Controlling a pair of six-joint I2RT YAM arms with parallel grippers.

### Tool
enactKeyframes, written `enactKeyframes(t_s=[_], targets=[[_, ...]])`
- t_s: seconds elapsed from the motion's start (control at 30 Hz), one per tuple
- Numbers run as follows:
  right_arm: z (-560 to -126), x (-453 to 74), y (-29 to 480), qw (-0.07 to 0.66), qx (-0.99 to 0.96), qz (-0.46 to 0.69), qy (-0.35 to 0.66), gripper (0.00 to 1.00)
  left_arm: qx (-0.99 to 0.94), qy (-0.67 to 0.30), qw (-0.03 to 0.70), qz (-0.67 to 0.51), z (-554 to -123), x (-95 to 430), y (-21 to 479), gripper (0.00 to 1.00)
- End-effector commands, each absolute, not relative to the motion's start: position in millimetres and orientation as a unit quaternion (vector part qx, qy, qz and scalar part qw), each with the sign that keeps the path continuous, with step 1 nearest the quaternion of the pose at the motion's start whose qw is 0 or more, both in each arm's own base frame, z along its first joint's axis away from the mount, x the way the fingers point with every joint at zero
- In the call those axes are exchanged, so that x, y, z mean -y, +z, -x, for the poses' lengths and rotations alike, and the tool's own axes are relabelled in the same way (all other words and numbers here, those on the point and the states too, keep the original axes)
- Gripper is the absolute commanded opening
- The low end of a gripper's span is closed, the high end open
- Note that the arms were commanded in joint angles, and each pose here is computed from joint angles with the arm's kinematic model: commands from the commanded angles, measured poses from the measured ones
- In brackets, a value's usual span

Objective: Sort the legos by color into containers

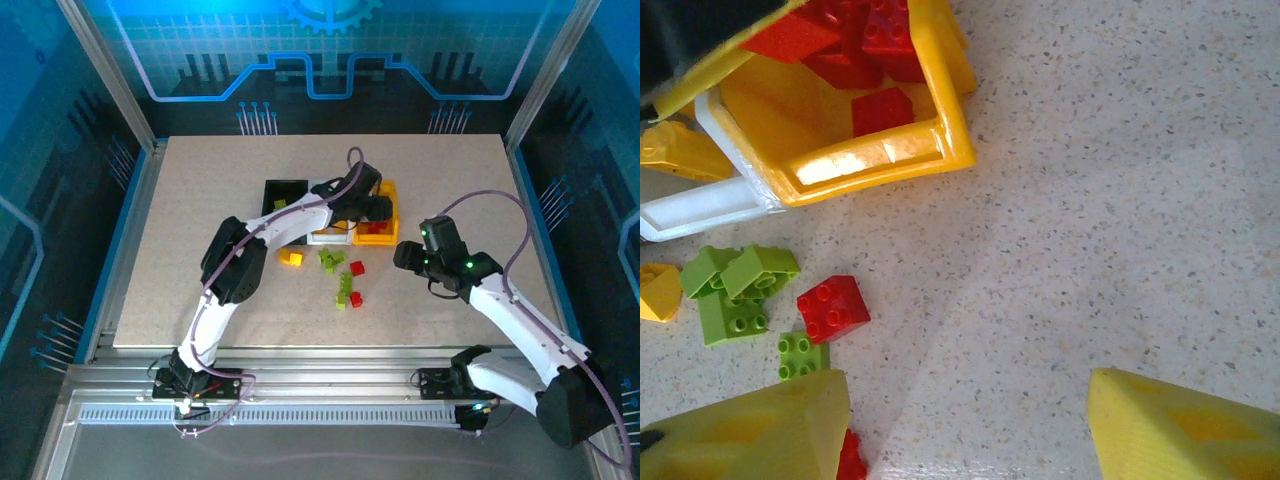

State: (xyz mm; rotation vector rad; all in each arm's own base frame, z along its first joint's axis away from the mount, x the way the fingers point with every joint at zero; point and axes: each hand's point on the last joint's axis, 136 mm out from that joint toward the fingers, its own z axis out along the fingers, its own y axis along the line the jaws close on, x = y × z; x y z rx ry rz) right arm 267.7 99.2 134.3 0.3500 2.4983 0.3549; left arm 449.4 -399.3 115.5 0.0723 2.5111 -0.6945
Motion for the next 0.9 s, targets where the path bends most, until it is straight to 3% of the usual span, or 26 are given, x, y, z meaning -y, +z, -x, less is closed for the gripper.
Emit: enactKeyframes(t_s=[0.0, 0.17, 0.3, 0.47, 0.6, 0.7, 0.87], targets=[[-260.9, -94.0, 128.5, 0.281, -0.94, -0.138, 0.134, 0.66, -0.923, -0.276, 0.266, -0.025, -452.6, 409.0, 135.3, 0.73], [-261.0, -97.1, 125.8, 0.276, -0.941, -0.136, 0.139, 0.67, -0.905, -0.309, 0.293, -0.021, -451.2, 408.6, 179.5, 0.99], [-261.7, -102.3, 122.8, 0.269, -0.943, -0.128, 0.149, 0.68, -0.889, -0.343, 0.301, -0.018, -426.6, 395.7, 209.4, 0.99], [-260.5, -105.4, 114.5, 0.255, -0.948, -0.12, 0.146, 0.68, -0.895, -0.347, 0.28, -0.017, -376.8, 360.3, 206.4, 0.99], [-260.2, -110.5, 106.5, 0.241, -0.954, -0.11, 0.144, 0.67, -0.91, -0.324, 0.257, -0.014, -331.1, 319.6, 181.3, 0.99], [-260.3, -113.5, 101.0, 0.233, -0.957, -0.105, 0.139, 0.67, -0.929, -0.297, 0.221, -0.02, -298.4, 297.9, 153.5, 0.93], [-263.3, -117.9, 99.2, 0.231, -0.958, -0.103, 0.137, 0.66, -0.956, -0.233, 0.164, -0.073, -250.6, 292.1, 103.4, 0.92]])
